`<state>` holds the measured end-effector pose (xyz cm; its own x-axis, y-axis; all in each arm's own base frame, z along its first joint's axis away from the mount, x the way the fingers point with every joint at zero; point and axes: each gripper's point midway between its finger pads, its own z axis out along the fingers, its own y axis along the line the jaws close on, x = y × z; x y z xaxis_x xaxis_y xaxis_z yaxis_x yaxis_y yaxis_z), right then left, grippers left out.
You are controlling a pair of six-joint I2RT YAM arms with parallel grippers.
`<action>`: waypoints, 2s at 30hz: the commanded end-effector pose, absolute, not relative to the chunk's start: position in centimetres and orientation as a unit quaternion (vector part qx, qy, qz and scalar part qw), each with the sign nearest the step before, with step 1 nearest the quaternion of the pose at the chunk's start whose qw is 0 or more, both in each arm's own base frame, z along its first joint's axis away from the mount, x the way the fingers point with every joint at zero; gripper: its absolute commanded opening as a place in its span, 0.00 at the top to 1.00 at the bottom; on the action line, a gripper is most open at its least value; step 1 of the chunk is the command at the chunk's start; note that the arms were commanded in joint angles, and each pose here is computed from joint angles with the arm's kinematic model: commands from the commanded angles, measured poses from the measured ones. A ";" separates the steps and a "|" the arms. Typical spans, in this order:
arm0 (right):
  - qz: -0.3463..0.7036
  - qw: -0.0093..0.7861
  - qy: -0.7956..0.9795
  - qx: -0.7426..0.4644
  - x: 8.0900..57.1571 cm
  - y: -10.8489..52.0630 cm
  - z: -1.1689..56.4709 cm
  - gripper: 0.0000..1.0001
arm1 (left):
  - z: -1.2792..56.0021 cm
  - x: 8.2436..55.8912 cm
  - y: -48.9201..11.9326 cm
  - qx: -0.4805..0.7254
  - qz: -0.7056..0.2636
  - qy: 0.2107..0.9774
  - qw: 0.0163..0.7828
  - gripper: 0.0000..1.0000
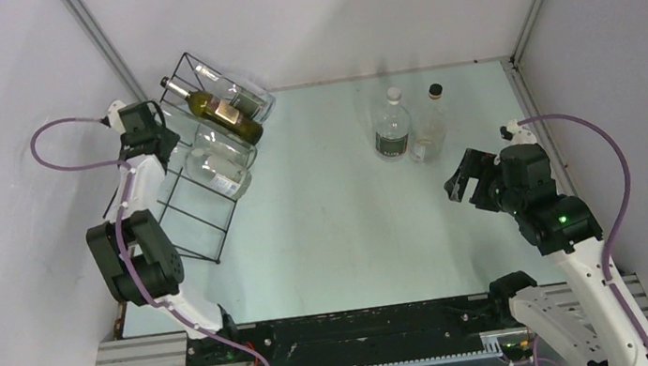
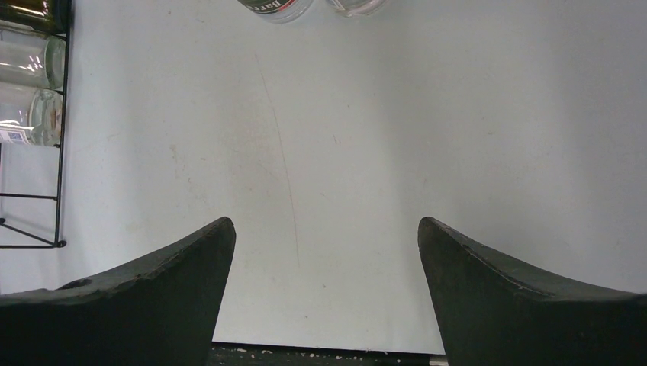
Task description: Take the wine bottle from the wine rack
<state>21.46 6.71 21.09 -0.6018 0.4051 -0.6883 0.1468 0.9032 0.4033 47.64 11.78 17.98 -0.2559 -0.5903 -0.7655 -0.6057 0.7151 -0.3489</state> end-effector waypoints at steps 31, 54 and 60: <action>0.172 0.435 0.868 0.163 20.2 6.6 22.2 0.08 | 30.4 44.2 8.2 -0.296 -0.023 0.715 0.633 1.00; 0.164 0.437 0.868 0.170 19.4 6.0 22.1 0.08 | 33.9 40.7 -1.4 -0.161 -0.010 0.717 0.678 1.00; 0.168 0.436 0.868 0.167 19.5 6.2 21.8 0.08 | 34.4 40.1 -3.1 -0.141 -0.019 0.718 0.682 1.00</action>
<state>19.34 6.31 21.79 -0.5771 0.4268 -0.6962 0.1409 0.8918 0.4299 39.95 -2.49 25.25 -0.3098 -0.1994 -0.9296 -0.2266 0.9651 -0.1315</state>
